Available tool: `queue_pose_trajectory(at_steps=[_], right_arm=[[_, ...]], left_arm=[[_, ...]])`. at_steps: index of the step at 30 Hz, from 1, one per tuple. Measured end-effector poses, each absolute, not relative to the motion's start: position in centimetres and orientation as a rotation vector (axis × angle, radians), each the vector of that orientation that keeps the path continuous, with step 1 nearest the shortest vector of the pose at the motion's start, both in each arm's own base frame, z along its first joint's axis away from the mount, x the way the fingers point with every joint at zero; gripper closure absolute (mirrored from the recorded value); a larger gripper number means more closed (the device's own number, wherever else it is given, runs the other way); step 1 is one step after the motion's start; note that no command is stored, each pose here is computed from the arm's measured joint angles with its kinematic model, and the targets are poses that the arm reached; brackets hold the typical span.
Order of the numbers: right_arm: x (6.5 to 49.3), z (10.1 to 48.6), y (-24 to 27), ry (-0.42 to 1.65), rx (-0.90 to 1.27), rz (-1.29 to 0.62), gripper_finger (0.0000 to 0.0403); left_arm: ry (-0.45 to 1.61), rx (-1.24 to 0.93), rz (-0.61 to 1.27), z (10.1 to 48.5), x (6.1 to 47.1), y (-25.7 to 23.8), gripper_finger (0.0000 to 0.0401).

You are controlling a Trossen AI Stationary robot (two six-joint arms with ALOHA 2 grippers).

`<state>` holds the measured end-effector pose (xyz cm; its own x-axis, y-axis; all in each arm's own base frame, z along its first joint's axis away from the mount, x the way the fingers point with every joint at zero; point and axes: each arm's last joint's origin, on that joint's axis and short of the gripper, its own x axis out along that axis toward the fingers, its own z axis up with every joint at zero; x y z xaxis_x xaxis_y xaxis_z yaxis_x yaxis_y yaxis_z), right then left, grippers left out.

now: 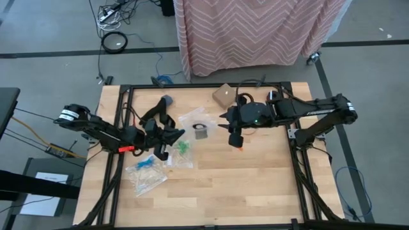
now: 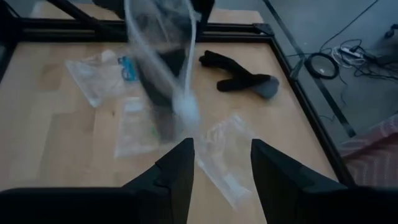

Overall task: Sort rubber bands
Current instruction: Close the transparent zip bag

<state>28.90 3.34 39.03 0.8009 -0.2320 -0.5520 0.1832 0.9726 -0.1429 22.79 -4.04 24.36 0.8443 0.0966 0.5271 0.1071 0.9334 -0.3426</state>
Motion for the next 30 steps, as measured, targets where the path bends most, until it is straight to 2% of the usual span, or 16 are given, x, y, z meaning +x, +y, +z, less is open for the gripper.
queue_pose_trajectory(at_steps=[8,15,23,30], right_arm=[[29.12,39.15,3.4,0.582,-0.11,-0.209,0.0258],[29.18,39.18,3.71,0.579,-0.08,-0.133,0.0257],[28.43,38.27,4.11,0.696,-0.117,-0.105,0.0258],[28.98,39.02,4.34,0.603,-0.165,-0.088,0.0259]], left_arm=[[-0.578,-0.335,-0.047,24.72,22.79,-4.18,0.04],[-0.566,-0.301,-0.003,24.59,22.87,-4.11,0.04],[-0.58,-0.288,0.02,24.7,22.83,-3.84,0.04],[-0.581,-0.29,0.027,24.71,22.85,-3.64,0.04]])
